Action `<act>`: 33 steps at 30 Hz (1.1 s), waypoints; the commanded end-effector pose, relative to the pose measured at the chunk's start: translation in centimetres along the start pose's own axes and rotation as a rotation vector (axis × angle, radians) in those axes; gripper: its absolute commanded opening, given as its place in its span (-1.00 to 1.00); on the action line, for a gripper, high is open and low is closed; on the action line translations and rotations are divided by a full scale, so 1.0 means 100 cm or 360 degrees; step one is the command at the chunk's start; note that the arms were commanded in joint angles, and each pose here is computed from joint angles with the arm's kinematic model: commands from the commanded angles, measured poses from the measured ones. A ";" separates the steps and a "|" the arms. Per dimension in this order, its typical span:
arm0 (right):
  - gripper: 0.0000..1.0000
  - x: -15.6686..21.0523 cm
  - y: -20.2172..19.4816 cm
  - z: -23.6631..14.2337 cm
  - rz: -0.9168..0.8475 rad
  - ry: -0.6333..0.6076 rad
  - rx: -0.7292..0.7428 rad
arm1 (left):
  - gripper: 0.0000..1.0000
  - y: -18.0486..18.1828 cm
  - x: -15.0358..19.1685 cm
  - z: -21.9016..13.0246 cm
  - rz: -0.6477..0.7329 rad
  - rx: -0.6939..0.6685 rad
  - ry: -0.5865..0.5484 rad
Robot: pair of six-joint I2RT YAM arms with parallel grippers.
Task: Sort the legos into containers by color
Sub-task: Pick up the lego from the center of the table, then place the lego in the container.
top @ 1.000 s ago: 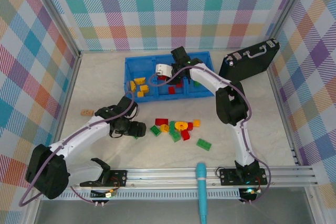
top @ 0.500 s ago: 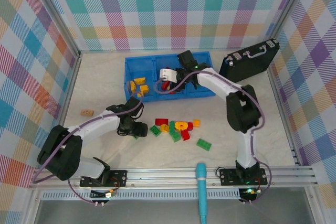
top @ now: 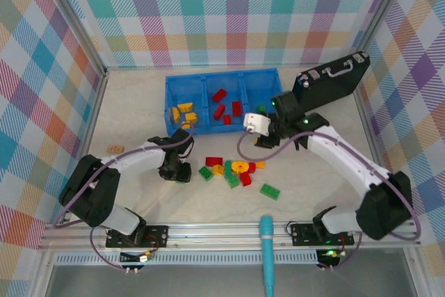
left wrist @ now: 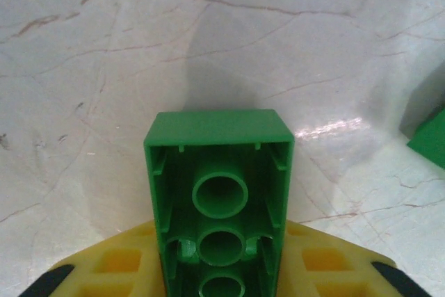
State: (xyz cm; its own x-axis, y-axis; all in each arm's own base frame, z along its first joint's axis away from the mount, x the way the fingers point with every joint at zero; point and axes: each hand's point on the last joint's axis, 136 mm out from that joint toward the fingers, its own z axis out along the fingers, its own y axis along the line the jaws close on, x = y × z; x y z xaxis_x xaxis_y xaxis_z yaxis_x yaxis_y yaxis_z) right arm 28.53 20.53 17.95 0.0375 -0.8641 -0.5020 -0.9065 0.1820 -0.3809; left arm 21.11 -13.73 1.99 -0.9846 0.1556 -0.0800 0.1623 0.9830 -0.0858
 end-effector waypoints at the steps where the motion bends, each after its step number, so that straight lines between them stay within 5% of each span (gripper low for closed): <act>1: 0.24 0.022 0.028 -0.027 0.0204 0.0085 -0.0020 | -0.45 -0.025 -0.021 -0.019 0.0090 0.0119 -0.0029; 8: 0.29 0.025 0.088 -0.048 0.0663 0.0063 -0.0121 | -0.48 -0.071 -0.118 -0.128 0.0255 0.0217 -0.0417; 14: 0.59 0.020 0.106 -0.044 0.0820 0.0072 0.0007 | -0.48 -0.136 -0.204 -0.185 0.0457 0.0318 -0.0723; 20: 0.53 0.009 0.105 -0.042 0.0834 0.0135 0.0019 | -0.48 -0.198 -0.275 -0.193 0.0541 0.0412 -0.0919; 28: 0.63 0.018 0.122 -0.042 0.0482 0.0167 -0.0066 | -0.48 -0.232 -0.329 -0.145 0.0437 0.0529 -0.0987; 33: 0.74 0.070 0.142 -0.038 0.0149 0.0526 -0.0164 | -0.43 -0.236 -0.337 -0.123 0.0407 0.0539 -0.0978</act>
State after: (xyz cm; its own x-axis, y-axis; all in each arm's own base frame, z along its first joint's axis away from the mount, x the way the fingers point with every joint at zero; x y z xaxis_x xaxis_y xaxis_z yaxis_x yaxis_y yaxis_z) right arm 15.92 18.31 14.70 -0.2590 -0.8592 -0.4413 -0.8931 0.3870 -0.2294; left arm 48.87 -39.78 16.46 -0.7481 0.2502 -0.6146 0.4797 0.8438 -0.2404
